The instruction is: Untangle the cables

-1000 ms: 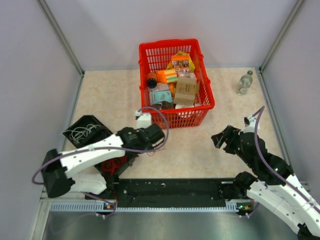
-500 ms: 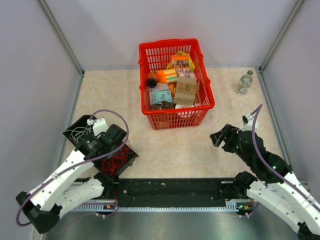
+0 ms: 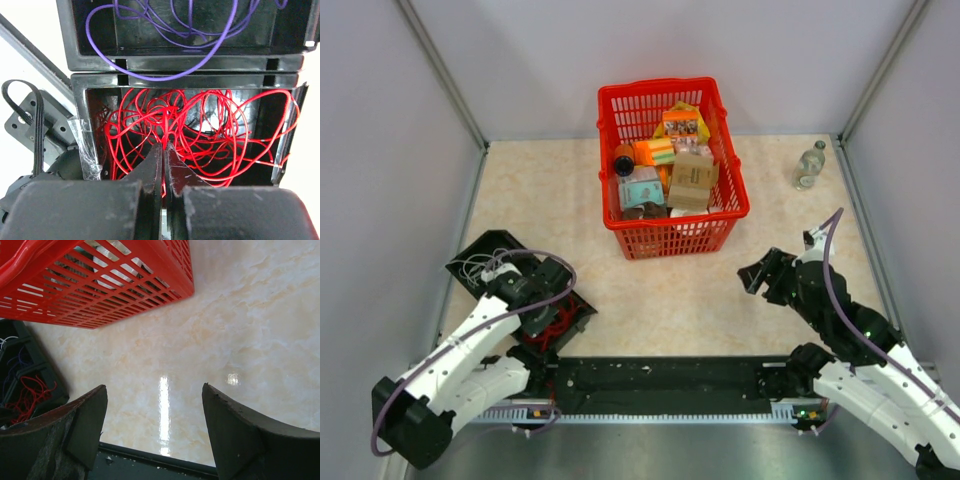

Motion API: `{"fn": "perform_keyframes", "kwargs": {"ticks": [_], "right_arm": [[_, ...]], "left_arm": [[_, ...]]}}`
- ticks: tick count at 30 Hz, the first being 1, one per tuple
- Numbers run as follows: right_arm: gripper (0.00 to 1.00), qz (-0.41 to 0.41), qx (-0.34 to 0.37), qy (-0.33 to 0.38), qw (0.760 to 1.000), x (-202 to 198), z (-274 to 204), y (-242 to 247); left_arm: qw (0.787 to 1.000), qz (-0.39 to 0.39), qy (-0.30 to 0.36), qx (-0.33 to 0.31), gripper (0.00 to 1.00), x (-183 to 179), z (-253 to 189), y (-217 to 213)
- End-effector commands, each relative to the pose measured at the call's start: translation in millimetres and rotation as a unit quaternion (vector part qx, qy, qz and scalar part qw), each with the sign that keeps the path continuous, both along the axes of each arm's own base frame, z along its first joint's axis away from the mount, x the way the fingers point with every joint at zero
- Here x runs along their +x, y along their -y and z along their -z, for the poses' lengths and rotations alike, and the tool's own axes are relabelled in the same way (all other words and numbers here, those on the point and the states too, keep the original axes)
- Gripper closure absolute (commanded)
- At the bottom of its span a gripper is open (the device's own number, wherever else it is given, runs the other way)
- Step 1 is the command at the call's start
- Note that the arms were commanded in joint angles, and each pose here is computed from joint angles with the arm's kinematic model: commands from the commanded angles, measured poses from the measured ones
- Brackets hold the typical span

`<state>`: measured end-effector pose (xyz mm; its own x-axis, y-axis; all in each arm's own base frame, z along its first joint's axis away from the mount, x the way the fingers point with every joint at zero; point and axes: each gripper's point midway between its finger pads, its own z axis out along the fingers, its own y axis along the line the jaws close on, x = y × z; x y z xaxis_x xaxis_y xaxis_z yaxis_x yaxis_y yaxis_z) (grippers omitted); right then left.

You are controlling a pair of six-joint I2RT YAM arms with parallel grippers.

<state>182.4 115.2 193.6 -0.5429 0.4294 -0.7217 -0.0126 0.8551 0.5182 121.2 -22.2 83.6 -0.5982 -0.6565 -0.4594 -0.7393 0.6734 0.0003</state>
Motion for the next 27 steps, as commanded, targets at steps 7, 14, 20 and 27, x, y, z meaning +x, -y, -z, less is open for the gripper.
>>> {"fn": "perform_keyframes", "kwargs": {"ticks": [7, 14, 20, 27], "right_arm": [[0.25, -0.005, 0.008, 0.014, 1.000, 4, -5, -4], [0.25, -0.007, -0.028, 0.032, 0.999, 11, -16, 1], [0.19, -0.021, -0.089, 0.119, 0.989, 19, -81, 14], [0.05, 0.031, -0.174, 0.241, 0.954, 26, -210, 55]], "left_arm": [[0.997, -0.038, 0.059, -0.029, 0.01, 12, -30, 0], [0.971, 0.115, 0.199, -0.073, 0.01, 37, -125, 18], [0.802, 0.354, 0.467, -0.120, 0.01, 71, -276, 84], [0.565, 0.543, 0.616, -0.082, 0.01, 60, -440, 148]]}}
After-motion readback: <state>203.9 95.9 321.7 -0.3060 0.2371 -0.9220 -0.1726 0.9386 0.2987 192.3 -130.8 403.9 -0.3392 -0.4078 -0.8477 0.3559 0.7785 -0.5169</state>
